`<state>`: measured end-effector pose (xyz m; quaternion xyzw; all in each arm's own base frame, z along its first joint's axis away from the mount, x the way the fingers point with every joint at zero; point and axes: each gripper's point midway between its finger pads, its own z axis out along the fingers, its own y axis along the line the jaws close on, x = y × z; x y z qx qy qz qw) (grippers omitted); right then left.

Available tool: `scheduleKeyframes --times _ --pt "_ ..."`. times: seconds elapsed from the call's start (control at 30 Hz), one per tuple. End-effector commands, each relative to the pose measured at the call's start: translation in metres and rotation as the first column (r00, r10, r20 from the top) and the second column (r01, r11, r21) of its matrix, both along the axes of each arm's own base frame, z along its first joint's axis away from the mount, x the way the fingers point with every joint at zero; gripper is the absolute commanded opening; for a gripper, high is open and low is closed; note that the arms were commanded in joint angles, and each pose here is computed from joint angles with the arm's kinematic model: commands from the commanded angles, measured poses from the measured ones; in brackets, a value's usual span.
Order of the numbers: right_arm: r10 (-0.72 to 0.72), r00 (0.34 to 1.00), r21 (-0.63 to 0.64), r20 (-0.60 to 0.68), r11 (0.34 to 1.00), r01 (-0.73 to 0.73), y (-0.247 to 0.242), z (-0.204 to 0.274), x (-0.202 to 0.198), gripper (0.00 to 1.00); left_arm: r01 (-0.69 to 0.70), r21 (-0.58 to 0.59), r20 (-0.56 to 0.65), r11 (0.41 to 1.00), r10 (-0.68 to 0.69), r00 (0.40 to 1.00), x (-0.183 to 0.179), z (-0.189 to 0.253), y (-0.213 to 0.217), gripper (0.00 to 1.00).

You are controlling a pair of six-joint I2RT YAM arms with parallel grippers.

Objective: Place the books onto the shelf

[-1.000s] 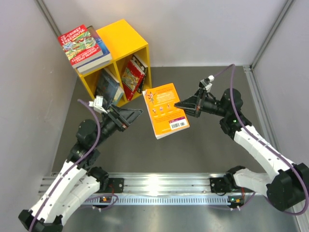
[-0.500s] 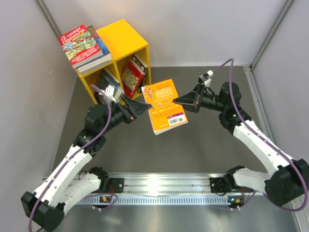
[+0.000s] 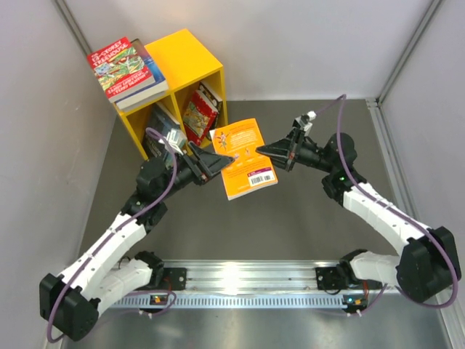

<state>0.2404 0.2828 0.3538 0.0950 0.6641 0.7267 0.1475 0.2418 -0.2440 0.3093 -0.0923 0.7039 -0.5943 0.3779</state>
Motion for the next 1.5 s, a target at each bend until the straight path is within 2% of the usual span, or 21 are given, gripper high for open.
scheduleKeyframes --times 0.0,0.07,0.13,0.23,0.27,0.3,0.33,0.43,0.53,0.57,0.67,0.97,1.07,1.17,1.27,1.3,1.33,1.37,1.4,1.43,1.47 --pt "0.021 0.992 0.194 0.124 0.98 -0.045 0.007 0.046 -0.019 0.0 0.039 -0.091 0.096 0.995 -0.03 0.995 0.0 0.03 -0.007 0.98" --pt "0.041 0.994 0.236 0.097 0.97 -0.063 0.013 0.044 -0.023 0.0 0.042 -0.098 0.105 0.994 -0.032 0.994 0.002 0.035 -0.008 0.98" --pt "0.034 0.994 0.291 0.106 0.955 -0.064 0.012 0.052 -0.025 0.0 0.043 -0.1 0.115 0.994 -0.031 0.993 0.004 0.042 -0.01 0.91" --pt "0.033 0.994 0.309 0.104 0.949 -0.064 0.012 0.052 -0.026 0.0 0.033 -0.082 0.128 0.996 -0.022 0.992 0.008 0.05 -0.01 0.45" --pt "0.033 0.994 0.307 0.105 0.949 -0.064 0.012 0.051 -0.026 0.0 0.026 -0.066 0.127 0.997 -0.018 0.992 0.009 0.051 -0.009 0.15" --pt "0.036 0.993 0.298 0.112 0.952 -0.068 0.012 0.049 -0.027 0.0 0.016 -0.023 0.12 1.0 -0.013 0.993 0.01 0.051 -0.008 0.0" --pt "0.039 0.993 0.29 0.114 0.955 -0.071 0.013 0.048 -0.027 0.0 0.005 0.0 0.121 1.0 -0.005 0.993 0.011 0.05 -0.007 0.0" --pt "0.063 0.986 0.238 0.155 0.966 -0.1 0.016 0.044 -0.031 0.0 0.022 0.064 0.17 0.998 -0.033 0.985 0.008 0.06 -0.007 0.0" --pt "0.099 0.977 0.156 0.189 0.979 -0.129 0.021 0.037 -0.033 0.04 0.152 0.107 0.207 0.983 -0.172 0.963 -0.006 0.069 -0.02 0.0" --pt "0.107 0.972 0.146 0.211 0.98 -0.139 0.022 0.041 -0.034 0.05 0.248 0.112 0.214 0.962 -0.267 0.94 -0.019 0.071 -0.027 0.0" --pt "0.156 0.959 0.083 0.235 0.98 -0.179 0.027 0.034 -0.034 0.12 0.381 0.112 0.216 0.918 -0.397 0.892 -0.032 0.075 -0.039 0.0" --pt "0.232 0.937 0.038 0.26 0.967 -0.25 0.033 0.031 -0.038 0.23 0.559 0.146 0.18 0.816 -0.577 0.796 -0.06 0.069 -0.042 0.0" --pt "0.245 0.935 0.03 0.256 0.965 -0.261 0.034 0.027 -0.038 0.17 0.576 0.149 0.171 0.804 -0.595 0.786 -0.063 0.067 -0.042 0.0" --pt "0.249 0.935 0.02 0.253 0.965 -0.262 0.033 0.024 -0.039 0.0 0.559 0.178 0.119 0.81 -0.581 0.805 -0.061 0.054 -0.04 0.0" --pt "0.25 0.935 -0.012 0.254 0.967 -0.255 0.032 0.016 -0.04 0.0 0.478 0.266 0.123 0.837 -0.521 0.845 -0.049 0.047 -0.034 0.0" --pt "0.246 0.935 -0.022 0.256 0.968 -0.249 0.031 0.015 -0.042 0.0 0.446 0.294 0.116 0.845 -0.495 0.861 -0.044 0.043 -0.032 0.07" --pt "0.242 0.937 -0.039 0.253 0.97 -0.24 0.031 0.011 -0.041 0.0 0.432 0.323 0.054 0.842 -0.472 0.88 -0.044 0.033 -0.027 0.27" --pt "0.239 0.941 -0.066 0.238 0.971 -0.23 0.031 0.006 -0.039 0.0 0.324 0.398 0.094 0.858 -0.389 0.916 -0.026 0.037 -0.02 0.46" --pt "0.228 0.948 -0.14 0.224 0.97 -0.2 0.031 -0.006 -0.033 0.0 0.26 0.452 0.075 0.853 -0.327 0.942 -0.018 0.034 -0.01 0.74" --pt "0.22 0.955 -0.194 0.196 0.964 -0.183 0.032 -0.018 -0.028 0.0 0.21 0.513 0.022 0.833 -0.256 0.966 -0.014 0.023 0.003 0.87" --pt "0.207 0.959 -0.244 0.193 0.957 -0.158 0.03 -0.028 -0.022 0.0 0.061 0.576 0.089 0.815 -0.137 0.987 0.002 0.039 0.023 0.98"
